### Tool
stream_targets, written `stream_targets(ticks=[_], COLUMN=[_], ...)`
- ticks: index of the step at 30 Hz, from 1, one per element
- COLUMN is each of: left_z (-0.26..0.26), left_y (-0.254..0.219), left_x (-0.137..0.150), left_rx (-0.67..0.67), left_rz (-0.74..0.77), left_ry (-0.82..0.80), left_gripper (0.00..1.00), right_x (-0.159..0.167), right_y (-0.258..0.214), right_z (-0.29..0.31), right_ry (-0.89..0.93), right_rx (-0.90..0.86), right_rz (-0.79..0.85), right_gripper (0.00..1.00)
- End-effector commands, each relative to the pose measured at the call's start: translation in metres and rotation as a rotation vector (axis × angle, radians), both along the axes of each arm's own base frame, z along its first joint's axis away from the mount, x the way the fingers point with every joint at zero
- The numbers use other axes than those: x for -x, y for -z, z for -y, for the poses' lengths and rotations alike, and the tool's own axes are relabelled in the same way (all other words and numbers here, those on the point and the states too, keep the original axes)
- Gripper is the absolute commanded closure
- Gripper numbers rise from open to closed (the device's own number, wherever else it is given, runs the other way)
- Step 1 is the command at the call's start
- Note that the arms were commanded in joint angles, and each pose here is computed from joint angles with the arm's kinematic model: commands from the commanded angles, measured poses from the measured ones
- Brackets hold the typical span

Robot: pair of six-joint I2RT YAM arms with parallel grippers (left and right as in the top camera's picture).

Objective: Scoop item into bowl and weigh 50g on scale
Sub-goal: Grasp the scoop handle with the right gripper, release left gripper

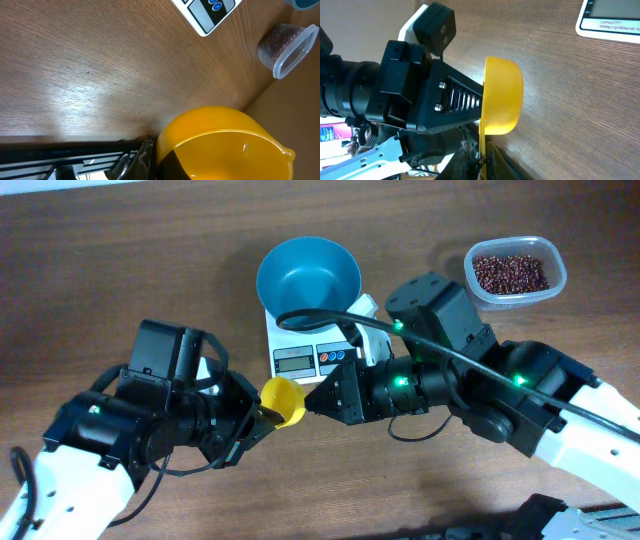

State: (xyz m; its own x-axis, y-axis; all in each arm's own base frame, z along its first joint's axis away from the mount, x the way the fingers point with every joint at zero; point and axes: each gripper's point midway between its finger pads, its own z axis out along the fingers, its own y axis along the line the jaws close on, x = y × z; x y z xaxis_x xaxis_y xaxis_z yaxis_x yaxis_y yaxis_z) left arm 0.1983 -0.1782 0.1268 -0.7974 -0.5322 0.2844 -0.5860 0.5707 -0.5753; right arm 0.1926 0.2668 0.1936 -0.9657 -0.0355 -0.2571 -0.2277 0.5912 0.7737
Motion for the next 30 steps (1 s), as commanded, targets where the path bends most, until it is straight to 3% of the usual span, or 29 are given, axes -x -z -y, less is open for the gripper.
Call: stream_targets(ticks=[1,6,9,14,22,25,30], left_z=[0.003,0.001,0.001,0.003,0.001,0.001,-0.003], left_y=[-0.002,0.0,0.0,-0.001,0.0,0.001,-0.002], left_x=[0.001,0.006,0.006,0.007,0.01,0.011,-0.006], left_rx=[0.009,-0.001,0.002,0.011,0.005,0.002,-0.013], left_rz=[0.012,-0.011,-0.009,-0.012,-0.027,-0.033,0.039], left_ry=[0.026,0.027,0.033,0.038,0.038,0.038,0.006], left_gripper=[1.0,1.0,1.0,1.0,1.0,0.93,0.73], right_x=[0.005,0.005,0.005,0.004,0.004,0.004,0.01], right_y=[-0.006,-0.006,-0.006,-0.006,-0.005,-0.006,0.007], right_z=[-0.006,-0.006,-0.006,-0.005,-0.005,-0.005,0.004], right_ry=[-0.033,-0.033,-0.033,-0.03,-0.028,-0.039,-0.027], right_rx=[-0.028,-0.028,-0.028,-0.026,-0.024,-0.022,0.035], right_rz=[-0.004,-0.003,-0.003,-0.002,0.001,0.016,-0.033], right_gripper=[0.89,0.92,0.88,0.88,0.96,0.96,0.96])
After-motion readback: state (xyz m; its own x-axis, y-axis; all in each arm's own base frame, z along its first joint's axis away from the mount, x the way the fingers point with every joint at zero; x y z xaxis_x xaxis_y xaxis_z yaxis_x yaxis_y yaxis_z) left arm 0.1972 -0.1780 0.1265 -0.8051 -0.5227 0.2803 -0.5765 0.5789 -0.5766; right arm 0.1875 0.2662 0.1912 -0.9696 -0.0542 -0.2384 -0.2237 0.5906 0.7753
